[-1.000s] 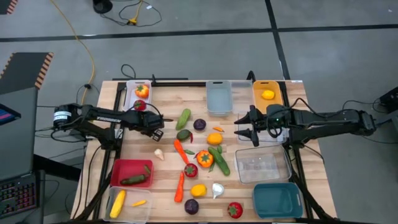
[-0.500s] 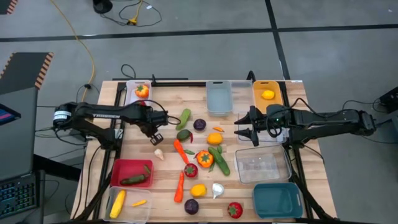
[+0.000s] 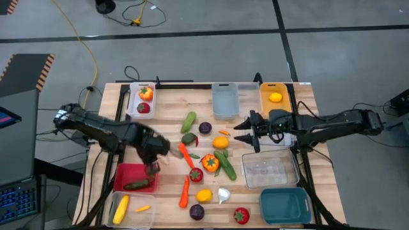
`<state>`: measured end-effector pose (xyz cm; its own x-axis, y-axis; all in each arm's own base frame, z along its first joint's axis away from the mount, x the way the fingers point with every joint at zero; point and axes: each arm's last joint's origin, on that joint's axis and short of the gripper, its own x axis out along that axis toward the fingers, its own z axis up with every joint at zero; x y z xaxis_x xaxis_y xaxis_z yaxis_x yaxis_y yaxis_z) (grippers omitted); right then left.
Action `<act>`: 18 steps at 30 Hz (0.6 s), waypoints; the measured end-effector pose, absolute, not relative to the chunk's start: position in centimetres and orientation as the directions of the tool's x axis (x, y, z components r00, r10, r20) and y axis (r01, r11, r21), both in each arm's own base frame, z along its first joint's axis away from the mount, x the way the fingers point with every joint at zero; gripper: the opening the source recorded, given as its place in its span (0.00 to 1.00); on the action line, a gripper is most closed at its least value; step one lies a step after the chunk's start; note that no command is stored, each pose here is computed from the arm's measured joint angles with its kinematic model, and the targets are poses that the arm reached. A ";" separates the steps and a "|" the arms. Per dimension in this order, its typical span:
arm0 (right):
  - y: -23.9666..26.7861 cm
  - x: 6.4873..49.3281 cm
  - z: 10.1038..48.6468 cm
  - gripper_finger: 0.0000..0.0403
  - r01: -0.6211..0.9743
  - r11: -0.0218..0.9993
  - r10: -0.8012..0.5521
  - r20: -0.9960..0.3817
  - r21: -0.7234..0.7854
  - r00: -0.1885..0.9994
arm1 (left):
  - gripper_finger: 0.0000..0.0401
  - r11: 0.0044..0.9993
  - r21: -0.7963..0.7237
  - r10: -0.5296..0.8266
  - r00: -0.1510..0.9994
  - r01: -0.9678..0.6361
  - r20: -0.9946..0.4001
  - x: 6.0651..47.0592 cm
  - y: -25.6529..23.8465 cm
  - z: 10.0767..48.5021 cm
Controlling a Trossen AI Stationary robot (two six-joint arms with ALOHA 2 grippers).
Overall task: Sort produce into baskets
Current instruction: Put the left red chili pepper into the red bin
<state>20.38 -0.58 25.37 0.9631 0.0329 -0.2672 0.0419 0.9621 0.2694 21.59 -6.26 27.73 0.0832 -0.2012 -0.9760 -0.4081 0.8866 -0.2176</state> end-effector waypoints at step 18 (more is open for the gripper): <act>3.3 29.7 26.0 0.65 0.000 0.973 0.061 -0.258 0.230 0.964 | 0.21 0.892 -0.170 -0.180 0.017 -0.419 -0.984 17.7 -13.8 27.5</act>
